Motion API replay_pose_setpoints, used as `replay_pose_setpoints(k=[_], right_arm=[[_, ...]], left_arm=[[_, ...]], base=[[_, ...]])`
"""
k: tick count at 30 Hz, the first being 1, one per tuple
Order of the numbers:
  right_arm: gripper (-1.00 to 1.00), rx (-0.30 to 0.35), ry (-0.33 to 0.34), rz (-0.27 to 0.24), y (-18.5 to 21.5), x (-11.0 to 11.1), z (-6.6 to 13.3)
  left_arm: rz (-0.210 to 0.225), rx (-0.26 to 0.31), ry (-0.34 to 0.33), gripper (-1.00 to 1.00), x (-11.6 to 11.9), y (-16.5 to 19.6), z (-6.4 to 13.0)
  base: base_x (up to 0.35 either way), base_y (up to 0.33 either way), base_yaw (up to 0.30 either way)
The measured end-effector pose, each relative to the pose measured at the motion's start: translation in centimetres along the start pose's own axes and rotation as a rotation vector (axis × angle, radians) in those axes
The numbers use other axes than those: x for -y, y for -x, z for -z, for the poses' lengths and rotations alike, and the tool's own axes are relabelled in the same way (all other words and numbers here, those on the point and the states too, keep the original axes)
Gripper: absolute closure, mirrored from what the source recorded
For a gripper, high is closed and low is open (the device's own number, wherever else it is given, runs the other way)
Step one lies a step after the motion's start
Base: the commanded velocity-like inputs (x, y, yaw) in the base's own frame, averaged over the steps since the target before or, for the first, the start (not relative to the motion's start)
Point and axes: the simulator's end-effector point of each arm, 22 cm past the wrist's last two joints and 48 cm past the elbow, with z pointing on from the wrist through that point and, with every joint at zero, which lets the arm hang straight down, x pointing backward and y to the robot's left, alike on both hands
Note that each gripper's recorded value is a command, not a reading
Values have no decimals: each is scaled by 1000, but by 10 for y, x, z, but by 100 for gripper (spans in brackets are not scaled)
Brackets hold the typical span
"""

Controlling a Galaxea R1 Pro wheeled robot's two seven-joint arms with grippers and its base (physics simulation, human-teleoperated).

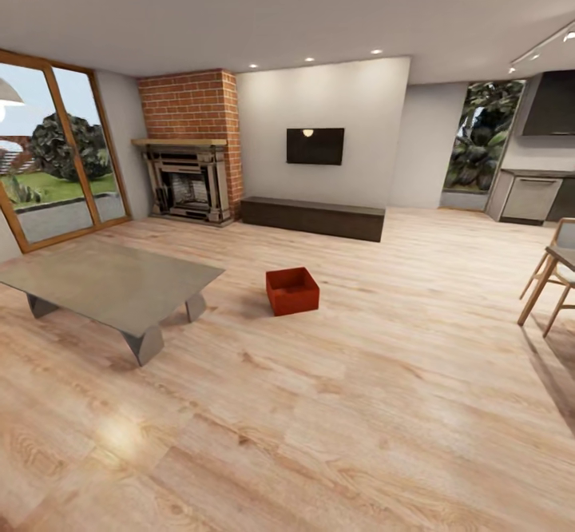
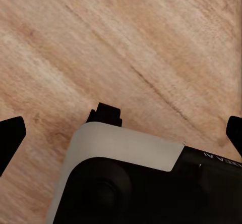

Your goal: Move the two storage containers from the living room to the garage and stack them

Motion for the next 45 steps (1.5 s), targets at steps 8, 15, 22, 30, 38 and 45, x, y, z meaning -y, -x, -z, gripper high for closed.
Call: replay_pose_setpoints(k=[8,15,22,30,38,45], right_arm=[[-100,0,0,0,0,0,0],[-100,0,0,0,0,0,0],[-100,0,0,0,0,0,0],[-100,0,0,0,0,0,0],[-100,0,0,0,0,0,0],[-100,0,0,0,0,0,0]], left_arm=[[0,-1,0,-100,0,0,0],[1,0,1,-100,0,0,0],[1,1,1,-100,0,0,0],[1,1,1,-100,0,1,0],[1,1,1,-100,0,1,0],[1,2,1,-100,0,1,0]], base=[[322,0,0],[322,0,0],[322,0,0],[313,-71,0],[306,-115,0],[305,-116,0]])
